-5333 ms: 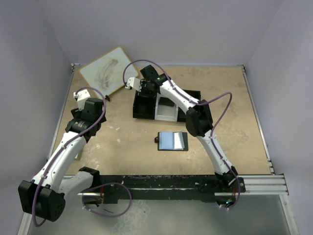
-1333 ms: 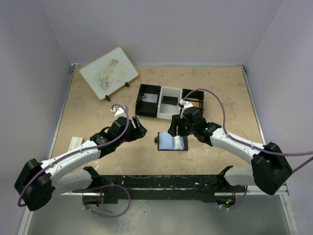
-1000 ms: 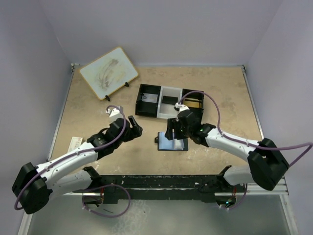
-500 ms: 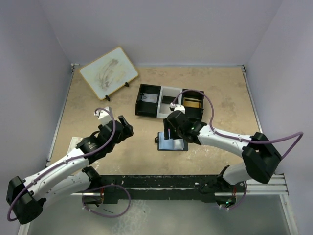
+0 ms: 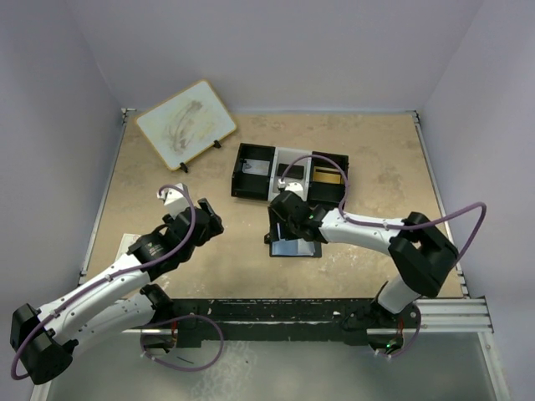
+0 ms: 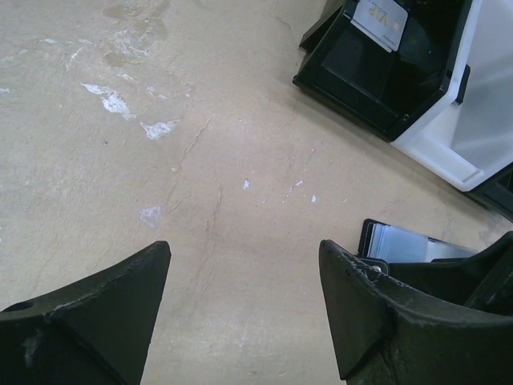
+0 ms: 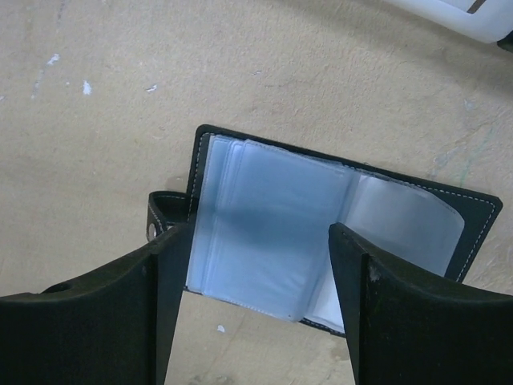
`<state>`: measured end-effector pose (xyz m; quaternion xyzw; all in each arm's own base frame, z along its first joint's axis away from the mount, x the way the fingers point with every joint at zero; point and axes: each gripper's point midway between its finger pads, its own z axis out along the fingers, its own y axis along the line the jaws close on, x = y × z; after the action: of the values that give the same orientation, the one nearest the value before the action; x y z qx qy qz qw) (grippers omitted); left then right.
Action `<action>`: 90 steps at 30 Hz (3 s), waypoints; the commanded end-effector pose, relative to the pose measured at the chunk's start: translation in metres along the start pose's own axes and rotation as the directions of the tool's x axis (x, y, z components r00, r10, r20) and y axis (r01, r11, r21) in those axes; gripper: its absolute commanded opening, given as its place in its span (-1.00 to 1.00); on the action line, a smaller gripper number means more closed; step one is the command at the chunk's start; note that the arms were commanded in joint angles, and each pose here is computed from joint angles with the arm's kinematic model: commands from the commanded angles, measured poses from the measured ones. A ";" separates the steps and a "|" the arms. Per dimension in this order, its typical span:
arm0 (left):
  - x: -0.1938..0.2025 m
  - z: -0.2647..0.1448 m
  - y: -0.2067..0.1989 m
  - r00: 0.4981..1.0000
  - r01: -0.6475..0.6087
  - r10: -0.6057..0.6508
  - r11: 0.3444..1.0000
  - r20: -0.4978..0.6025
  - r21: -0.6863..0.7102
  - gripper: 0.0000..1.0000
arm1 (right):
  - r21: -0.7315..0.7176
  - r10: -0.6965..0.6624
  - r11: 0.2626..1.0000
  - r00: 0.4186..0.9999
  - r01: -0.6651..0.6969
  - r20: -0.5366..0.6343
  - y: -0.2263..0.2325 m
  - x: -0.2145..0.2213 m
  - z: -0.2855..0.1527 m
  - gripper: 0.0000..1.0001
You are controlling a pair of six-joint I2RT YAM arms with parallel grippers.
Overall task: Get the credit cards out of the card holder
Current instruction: Adjust the card holder at the center of the board.
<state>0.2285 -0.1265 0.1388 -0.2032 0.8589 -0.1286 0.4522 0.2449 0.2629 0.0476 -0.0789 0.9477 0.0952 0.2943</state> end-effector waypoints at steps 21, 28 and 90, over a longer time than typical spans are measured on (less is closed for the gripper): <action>-0.015 -0.007 -0.009 0.999 0.037 -0.038 0.999 0.034 0.017 0.45 | 0.148 -0.056 0.986 0.989 0.077 -0.140 -0.015 0.050 0.050 0.45; -0.014 -0.007 -0.010 0.999 0.040 -0.040 0.999 0.029 0.020 0.45 | 0.053 -0.034 0.998 0.988 0.042 -0.148 0.002 0.051 0.043 0.14; -0.043 -0.019 -0.011 0.997 0.009 -0.006 0.999 0.083 -0.031 0.47 | -0.227 0.204 0.963 0.945 -0.146 0.255 -0.020 -0.081 -0.084 0.49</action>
<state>0.2265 -0.1270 0.1441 -0.2046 0.8666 -0.1201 0.4391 0.2342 0.2657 0.0883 -0.0311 0.9200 0.2634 0.2886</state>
